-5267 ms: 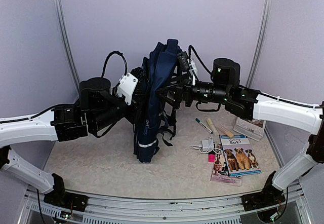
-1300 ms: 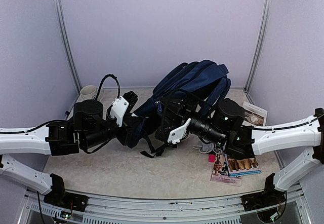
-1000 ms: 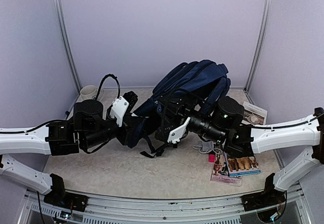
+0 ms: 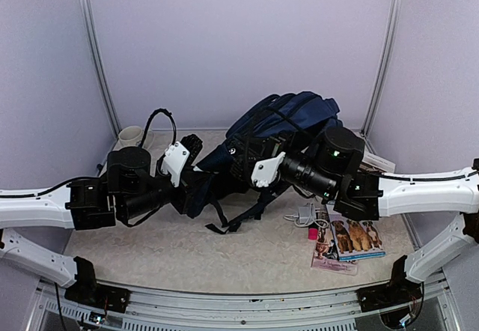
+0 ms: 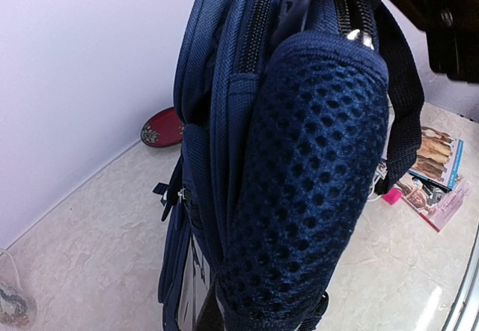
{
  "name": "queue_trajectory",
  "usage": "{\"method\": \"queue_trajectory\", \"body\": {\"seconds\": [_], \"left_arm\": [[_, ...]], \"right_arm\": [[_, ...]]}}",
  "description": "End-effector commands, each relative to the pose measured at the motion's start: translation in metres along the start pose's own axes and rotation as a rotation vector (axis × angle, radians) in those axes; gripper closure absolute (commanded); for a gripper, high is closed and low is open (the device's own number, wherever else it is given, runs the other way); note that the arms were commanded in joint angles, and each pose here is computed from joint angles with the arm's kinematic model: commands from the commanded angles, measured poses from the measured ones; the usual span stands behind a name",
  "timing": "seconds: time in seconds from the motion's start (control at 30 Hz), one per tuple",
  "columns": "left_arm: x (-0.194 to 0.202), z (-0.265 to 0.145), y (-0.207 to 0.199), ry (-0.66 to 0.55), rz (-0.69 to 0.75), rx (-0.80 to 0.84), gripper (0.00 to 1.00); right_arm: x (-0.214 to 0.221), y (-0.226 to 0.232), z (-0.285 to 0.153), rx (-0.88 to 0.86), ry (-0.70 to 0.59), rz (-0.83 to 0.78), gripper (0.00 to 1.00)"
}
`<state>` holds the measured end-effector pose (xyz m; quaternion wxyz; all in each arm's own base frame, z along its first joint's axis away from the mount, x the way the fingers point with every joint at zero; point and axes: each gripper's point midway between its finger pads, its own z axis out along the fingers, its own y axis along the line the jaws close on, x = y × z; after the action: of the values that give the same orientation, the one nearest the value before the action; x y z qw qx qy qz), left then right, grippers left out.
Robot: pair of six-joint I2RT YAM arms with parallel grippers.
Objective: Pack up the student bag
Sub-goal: Unzip the largest pocket of the student bag, then hold the largest pocket of the student bag.
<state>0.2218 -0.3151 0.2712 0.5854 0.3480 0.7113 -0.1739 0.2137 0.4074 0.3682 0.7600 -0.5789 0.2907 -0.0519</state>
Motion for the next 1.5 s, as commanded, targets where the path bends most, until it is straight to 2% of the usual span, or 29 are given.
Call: {"method": "queue_trajectory", "body": {"seconds": [0.0,0.2,0.4,0.47,0.57,0.6,0.67,0.7,0.8,0.93,1.0,1.07,1.13,1.23,1.33,1.47], "left_arm": [[-0.063,-0.030,0.027,-0.217,-0.089,-0.084,1.00],[-0.042,-0.039,0.037,-0.194,-0.111,-0.113,1.00],[-0.016,-0.051,0.043,-0.180,-0.132,-0.120,1.00],[-0.010,-0.054,0.035,-0.181,-0.115,-0.068,1.00],[-0.002,-0.057,-0.005,-0.197,-0.030,0.140,0.99],[-0.001,-0.058,-0.016,-0.203,-0.015,0.189,0.84],[-0.009,-0.064,-0.027,-0.232,-0.011,0.242,0.18],[-0.016,-0.068,-0.029,-0.258,-0.014,0.250,0.03],[-0.054,-0.090,-0.027,-0.377,-0.018,0.283,0.01],[-0.119,-0.126,-0.016,-0.594,-0.047,0.300,0.01],[-0.135,-0.115,-0.008,-0.583,-0.096,0.246,0.03],[-0.137,-0.083,0.006,-0.486,-0.193,0.126,0.04],[-0.137,-0.056,0.002,-0.410,-0.208,0.096,0.04],[-0.142,-0.034,-0.016,-0.395,-0.185,0.103,0.01],[-0.143,-0.027,-0.012,-0.390,-0.188,0.036,0.01],[-0.138,-0.025,-0.008,-0.390,-0.172,0.005,0.09]], "right_arm": [[0.028,-0.103,-0.019,0.270,0.094,0.330,1.00],[0.048,-0.158,-0.058,0.376,0.050,0.561,1.00],[0.086,-0.185,-0.082,0.422,0.081,0.675,1.00],[0.083,-0.182,-0.077,0.359,0.041,0.710,1.00],[0.068,-0.168,-0.059,0.215,-0.024,0.732,1.00],[0.062,-0.165,-0.054,0.170,-0.048,0.745,1.00],[0.051,-0.160,-0.043,0.092,-0.101,0.770,1.00],[0.044,-0.157,-0.038,0.056,-0.125,0.781,1.00],[0.022,-0.149,-0.023,-0.037,-0.188,0.790,1.00],[-0.014,-0.135,-0.006,-0.120,-0.259,0.770,1.00],[-0.030,-0.132,0.000,-0.130,-0.288,0.763,1.00],[-0.041,-0.133,0.004,-0.125,-0.307,0.769,1.00],[-0.046,-0.134,0.009,-0.111,-0.310,0.781,1.00],[-0.052,-0.134,0.016,-0.081,-0.295,0.789,1.00],[-0.055,-0.132,0.021,-0.072,-0.278,0.790,1.00],[-0.061,-0.130,0.021,-0.087,-0.292,0.790,1.00]]}}
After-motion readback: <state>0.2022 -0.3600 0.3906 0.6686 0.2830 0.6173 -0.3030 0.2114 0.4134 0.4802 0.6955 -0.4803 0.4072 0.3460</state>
